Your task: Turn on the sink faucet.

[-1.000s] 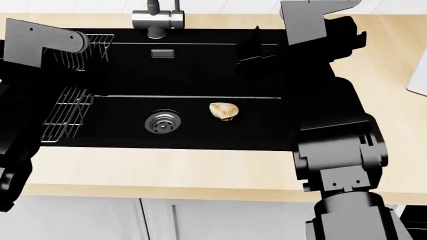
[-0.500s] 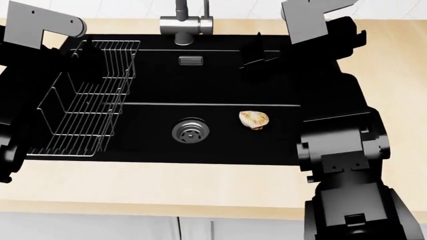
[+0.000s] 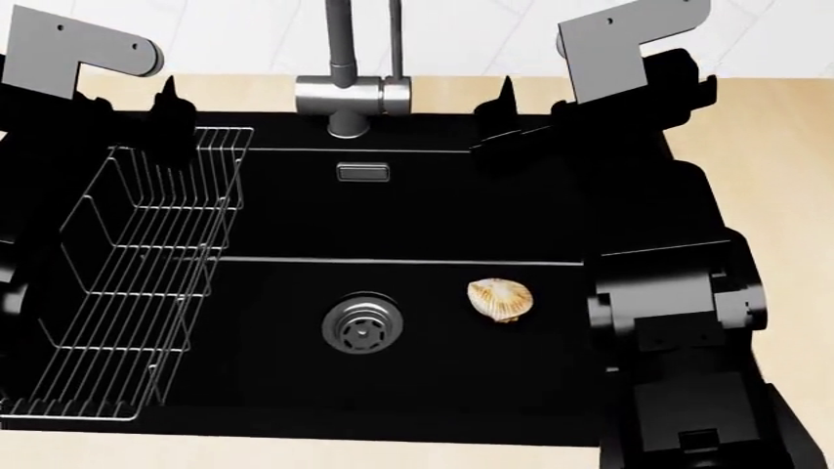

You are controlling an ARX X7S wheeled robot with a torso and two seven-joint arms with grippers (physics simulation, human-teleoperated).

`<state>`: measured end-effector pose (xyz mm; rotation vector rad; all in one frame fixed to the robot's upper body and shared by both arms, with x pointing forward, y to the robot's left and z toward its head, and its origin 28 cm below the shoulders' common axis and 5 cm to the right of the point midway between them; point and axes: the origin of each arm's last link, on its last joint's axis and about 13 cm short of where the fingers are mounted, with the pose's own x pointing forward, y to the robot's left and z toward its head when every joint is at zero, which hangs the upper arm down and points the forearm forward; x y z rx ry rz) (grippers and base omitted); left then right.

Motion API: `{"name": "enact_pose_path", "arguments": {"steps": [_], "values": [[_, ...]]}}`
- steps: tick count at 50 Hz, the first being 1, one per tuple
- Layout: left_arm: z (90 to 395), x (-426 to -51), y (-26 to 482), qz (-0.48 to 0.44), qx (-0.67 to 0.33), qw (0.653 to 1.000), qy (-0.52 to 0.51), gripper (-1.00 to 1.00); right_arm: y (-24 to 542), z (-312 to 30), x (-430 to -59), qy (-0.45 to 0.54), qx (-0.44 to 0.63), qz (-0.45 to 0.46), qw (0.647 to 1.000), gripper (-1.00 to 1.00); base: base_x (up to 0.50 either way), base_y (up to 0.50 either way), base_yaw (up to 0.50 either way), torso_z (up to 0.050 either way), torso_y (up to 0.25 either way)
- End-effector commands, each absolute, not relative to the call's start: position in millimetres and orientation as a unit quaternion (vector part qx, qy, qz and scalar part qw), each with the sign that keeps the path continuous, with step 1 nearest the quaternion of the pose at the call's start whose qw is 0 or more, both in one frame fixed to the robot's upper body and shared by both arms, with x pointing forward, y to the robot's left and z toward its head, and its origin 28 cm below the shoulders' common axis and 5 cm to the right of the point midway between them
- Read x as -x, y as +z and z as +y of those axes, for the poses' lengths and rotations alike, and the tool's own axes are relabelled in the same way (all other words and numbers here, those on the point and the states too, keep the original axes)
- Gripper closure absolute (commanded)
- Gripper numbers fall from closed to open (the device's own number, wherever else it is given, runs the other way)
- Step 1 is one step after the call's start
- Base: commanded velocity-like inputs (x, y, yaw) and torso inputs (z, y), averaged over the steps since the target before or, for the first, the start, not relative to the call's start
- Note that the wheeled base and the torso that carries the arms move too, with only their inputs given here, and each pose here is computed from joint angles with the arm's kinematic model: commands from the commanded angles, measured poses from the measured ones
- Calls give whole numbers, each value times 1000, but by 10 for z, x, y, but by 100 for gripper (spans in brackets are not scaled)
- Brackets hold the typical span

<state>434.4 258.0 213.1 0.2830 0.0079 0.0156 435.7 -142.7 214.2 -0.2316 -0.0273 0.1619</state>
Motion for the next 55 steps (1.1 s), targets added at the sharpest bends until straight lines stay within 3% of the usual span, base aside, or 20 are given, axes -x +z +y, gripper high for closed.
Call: {"name": "enact_pose_path", "arguments": {"steps": [1,16,27,55], "values": [[2598,-4342,2121,0,-136,991,20,-100,2158,-1444,-4356,84,110,-15,990,-100,500,0,0,0,0],[2615,-4340,2132,7,-150,989,7,-100,2098,-1462,-4345,79,103,-4,991,-100,485,282,0,0,0],[2594,-4326,2030,18,-140,990,0,-100,2031,-1508,-4298,74,99,7,992,-100,392,15,0,0,0],[2670,-4306,1948,6,-104,994,-21,-100,2116,-1440,-4336,88,84,-10,993,-100,83,0,0,0,0]]}}
